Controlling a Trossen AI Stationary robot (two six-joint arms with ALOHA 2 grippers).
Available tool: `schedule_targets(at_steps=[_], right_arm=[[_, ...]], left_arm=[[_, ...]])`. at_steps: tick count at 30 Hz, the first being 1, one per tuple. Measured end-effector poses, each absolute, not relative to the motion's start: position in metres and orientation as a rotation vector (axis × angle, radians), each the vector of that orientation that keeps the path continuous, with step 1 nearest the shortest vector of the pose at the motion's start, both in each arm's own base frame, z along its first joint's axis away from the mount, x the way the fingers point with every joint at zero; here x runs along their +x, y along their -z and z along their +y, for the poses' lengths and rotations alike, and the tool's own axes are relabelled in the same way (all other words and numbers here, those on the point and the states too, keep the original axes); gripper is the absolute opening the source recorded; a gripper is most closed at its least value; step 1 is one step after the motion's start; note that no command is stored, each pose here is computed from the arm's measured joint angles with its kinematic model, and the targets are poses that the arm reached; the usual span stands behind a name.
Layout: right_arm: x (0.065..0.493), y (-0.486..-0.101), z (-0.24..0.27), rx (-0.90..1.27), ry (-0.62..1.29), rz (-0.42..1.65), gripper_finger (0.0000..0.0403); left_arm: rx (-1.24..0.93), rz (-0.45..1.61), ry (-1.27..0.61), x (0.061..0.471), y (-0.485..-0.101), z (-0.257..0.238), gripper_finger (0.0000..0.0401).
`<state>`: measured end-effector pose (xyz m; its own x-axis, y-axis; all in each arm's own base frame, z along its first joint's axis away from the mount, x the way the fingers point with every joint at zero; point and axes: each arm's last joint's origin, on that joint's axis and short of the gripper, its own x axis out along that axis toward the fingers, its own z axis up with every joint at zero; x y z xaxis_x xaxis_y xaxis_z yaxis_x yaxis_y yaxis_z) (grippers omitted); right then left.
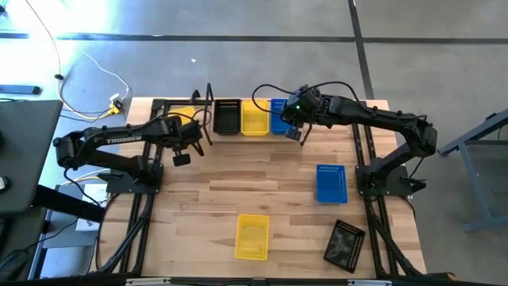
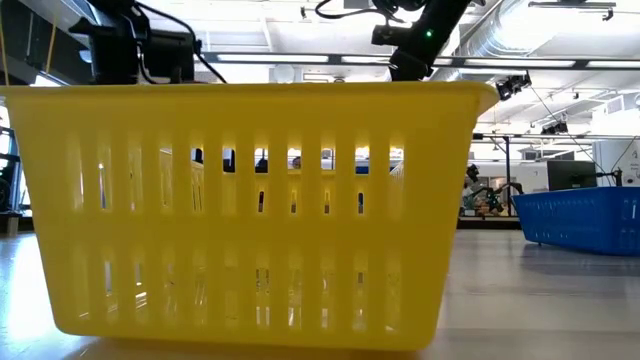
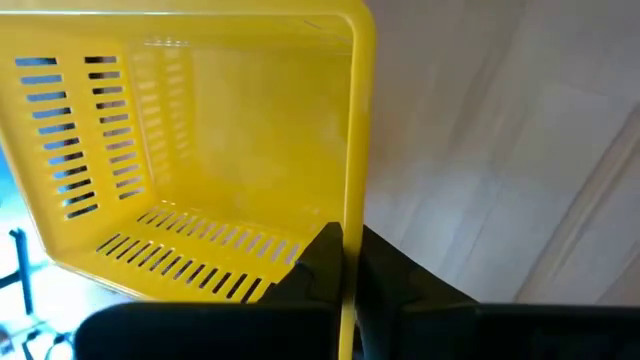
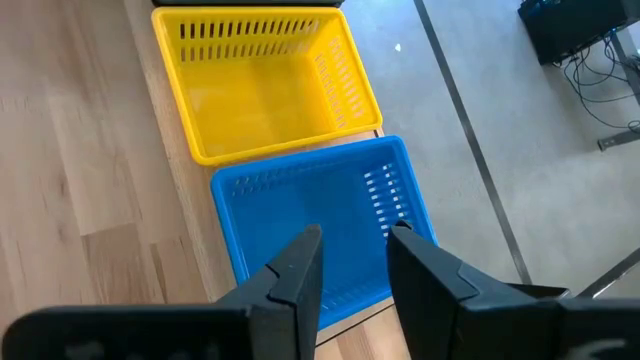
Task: Stack baskets on shelf by color
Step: Stack the top yellow bin on top of the yellow bin on the shelf
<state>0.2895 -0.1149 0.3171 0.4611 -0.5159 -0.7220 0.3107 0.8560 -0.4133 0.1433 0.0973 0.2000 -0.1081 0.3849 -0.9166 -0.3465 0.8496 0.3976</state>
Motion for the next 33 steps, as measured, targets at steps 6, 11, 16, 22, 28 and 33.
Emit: schedule_targets(at_steps=[6, 11, 16, 22, 28, 33], right_arm=[[0.290, -0.317, -0.115, -0.213, 0.526, 0.959, 0.0101], [0.290, -0.317, -0.115, -0.156, 0.555, 0.941, 0.0101], [0.290, -0.317, -0.115, -0.068, 0.600, 0.912, 0.0101], [0.290, -0.317, -0.114, 0.079, 0.654, 0.862, 0.0101], [0.291, -0.317, -0.113, 0.263, 0.664, 0.803, 0.0101], [0.296, -0.319, -0.111, 0.429, 0.593, 0.736, 0.0101]], left_arm=[[0.018, 1.521, -0.690, 0.136, -0.220, 0.094, 0.0001], [0.026, 1.464, -0.715, 0.132, -0.241, 0.092, 0.0001], [0.087, 1.452, -0.776, 0.126, -0.266, 0.091, 0.0001], [0.173, 1.390, -0.776, 0.124, -0.299, 0.090, 0.0001], [0.252, 1.297, -0.792, 0.124, -0.333, 0.090, 0.0001], [0.317, 1.202, -0.782, 0.126, -0.361, 0.085, 0.0001]])
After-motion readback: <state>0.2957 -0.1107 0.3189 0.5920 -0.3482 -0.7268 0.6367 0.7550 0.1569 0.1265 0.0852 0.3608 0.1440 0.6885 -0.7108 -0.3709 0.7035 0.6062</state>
